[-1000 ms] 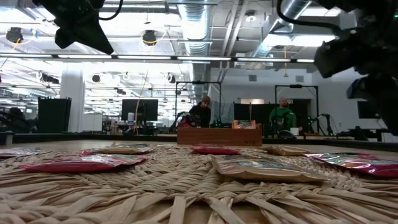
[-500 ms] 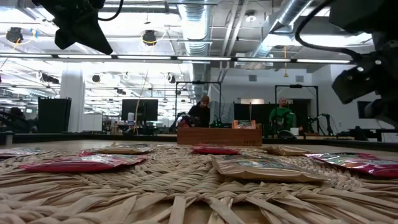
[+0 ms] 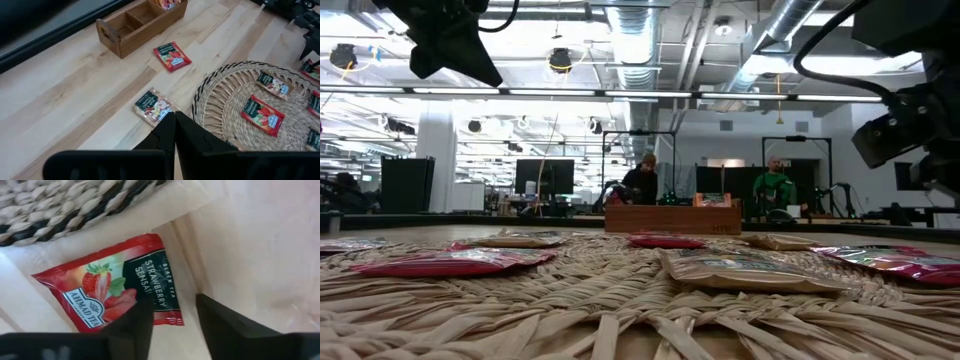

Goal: Pick & Place Tea
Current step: Put the red tea bag into the middle section of the wooden organizer

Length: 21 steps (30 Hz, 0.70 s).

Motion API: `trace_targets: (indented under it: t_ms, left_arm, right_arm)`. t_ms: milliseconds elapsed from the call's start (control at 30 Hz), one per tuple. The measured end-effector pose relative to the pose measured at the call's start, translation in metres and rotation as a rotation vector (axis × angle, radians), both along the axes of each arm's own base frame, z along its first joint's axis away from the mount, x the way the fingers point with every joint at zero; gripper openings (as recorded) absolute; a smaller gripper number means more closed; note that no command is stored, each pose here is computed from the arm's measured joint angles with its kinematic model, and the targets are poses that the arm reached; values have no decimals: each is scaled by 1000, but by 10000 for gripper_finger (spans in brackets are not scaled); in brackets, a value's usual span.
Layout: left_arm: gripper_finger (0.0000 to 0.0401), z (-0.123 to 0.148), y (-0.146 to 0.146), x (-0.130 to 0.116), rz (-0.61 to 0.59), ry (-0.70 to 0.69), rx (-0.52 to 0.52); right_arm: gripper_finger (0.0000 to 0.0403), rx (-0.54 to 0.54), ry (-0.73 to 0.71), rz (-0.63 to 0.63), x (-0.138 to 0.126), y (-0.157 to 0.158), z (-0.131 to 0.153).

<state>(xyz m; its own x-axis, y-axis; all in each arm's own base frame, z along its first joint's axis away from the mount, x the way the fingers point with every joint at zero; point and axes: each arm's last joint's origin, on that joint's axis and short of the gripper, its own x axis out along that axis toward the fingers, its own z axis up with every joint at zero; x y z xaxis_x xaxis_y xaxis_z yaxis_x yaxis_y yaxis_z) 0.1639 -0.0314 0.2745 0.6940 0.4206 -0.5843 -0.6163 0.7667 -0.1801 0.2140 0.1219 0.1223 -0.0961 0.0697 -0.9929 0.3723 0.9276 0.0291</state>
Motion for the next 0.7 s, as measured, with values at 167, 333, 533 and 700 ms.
trace_targets:
  t_ms: [167, 333, 533, 700]
  left_arm:
    - [0, 0, 0, 0, -1, 1, 4]
    - [0, 0, 0, 0, 0, 1, 5]
    - [0, 0, 0, 0, 0, 1, 5]
    - [0, 0, 0, 0, 0, 1, 5]
  right_arm:
    - [77, -13, 10, -8, -1, -1, 0]
    - [29, -26, 33, -29, -1, -7, 0]
    - [7, -29, 45, -73, 2, -15, 0]
    - [2, -58, 59, -87, 2, -21, 0]
